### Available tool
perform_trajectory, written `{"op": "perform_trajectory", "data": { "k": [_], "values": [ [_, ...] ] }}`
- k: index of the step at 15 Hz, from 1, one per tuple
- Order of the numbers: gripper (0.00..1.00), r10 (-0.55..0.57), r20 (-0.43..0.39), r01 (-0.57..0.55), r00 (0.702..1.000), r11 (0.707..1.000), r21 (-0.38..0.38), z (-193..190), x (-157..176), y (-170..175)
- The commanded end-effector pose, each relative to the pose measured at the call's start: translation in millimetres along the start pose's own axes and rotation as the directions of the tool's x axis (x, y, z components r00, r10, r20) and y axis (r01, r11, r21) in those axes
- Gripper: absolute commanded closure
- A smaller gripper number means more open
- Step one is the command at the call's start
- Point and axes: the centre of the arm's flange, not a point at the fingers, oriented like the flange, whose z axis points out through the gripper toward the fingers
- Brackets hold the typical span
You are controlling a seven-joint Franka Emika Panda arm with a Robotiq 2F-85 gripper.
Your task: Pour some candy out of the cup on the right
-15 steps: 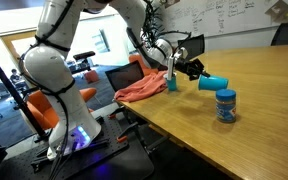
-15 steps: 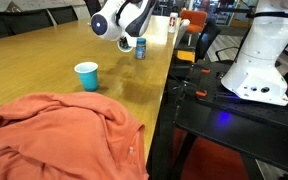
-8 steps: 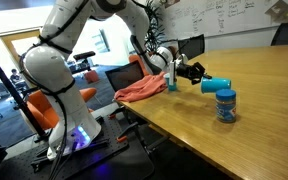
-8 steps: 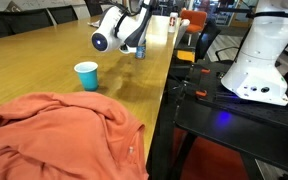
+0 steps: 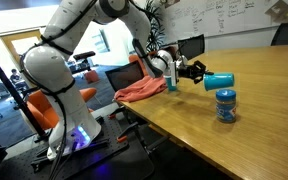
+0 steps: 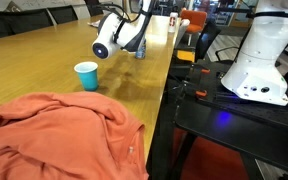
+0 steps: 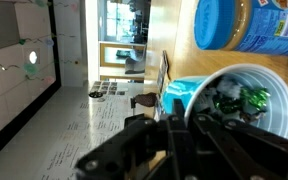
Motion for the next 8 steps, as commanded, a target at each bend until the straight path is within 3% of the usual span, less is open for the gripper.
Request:
{"op": "perform_trajectory", "data": {
  "k": [1,8],
  "values": [
    [0.99,-0.015,-0.005,0.014,1.000,0.997,-0.072,-0.2,6.0,3.7],
    [0.99,-0.031,-0.011,0.030,0.999,0.991,-0.127,0.2,6.3,4.4]
  ]
}}
